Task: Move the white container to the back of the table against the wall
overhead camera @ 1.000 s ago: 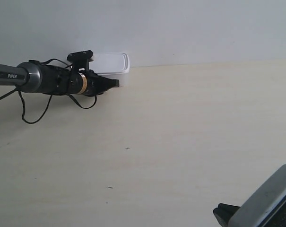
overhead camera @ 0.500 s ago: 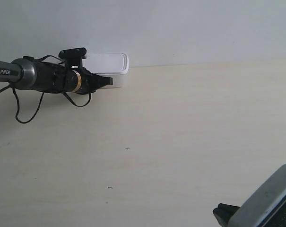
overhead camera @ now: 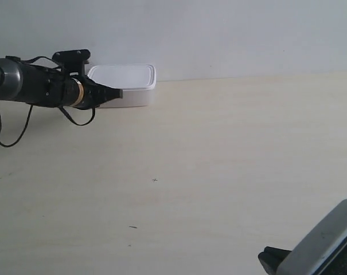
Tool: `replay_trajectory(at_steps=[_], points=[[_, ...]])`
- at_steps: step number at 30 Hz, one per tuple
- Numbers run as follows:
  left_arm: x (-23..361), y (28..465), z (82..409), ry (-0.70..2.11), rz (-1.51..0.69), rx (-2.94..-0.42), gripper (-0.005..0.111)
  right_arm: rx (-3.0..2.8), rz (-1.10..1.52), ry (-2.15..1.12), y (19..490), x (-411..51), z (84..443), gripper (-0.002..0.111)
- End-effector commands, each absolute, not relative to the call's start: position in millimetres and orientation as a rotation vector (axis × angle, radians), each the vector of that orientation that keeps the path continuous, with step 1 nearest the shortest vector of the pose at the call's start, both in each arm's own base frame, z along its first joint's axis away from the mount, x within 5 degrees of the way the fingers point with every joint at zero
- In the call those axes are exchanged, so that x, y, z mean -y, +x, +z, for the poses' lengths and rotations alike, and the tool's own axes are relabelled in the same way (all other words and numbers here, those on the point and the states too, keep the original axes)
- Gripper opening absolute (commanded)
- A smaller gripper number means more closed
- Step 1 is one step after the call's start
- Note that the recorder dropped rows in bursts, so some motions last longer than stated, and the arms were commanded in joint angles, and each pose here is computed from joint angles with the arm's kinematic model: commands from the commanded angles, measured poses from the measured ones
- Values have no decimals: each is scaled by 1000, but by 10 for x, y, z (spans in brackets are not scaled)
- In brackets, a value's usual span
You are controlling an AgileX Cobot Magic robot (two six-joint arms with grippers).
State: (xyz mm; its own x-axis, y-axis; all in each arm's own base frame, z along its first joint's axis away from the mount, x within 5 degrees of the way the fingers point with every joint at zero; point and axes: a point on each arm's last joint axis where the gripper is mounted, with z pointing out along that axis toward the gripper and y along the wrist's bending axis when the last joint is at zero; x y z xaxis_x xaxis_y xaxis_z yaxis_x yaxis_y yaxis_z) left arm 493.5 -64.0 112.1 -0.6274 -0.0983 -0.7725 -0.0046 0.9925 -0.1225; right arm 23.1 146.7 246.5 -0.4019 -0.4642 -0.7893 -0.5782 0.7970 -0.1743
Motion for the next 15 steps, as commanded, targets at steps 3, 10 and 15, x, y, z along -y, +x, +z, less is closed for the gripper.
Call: replay_trajectory(at_steps=[3,10,15], points=[[851,4439,1807,-14,-185,-2188,0,-2036,154,-779,251,-1466,2479,0],[982,3339,2850,-32,-336,-2015,0,-2029,154,-793,255,-1453,2492,0],[818,2443,3238,-24,-421,-1875,0,-2015,284,-760,325,-1269,2669,0]])
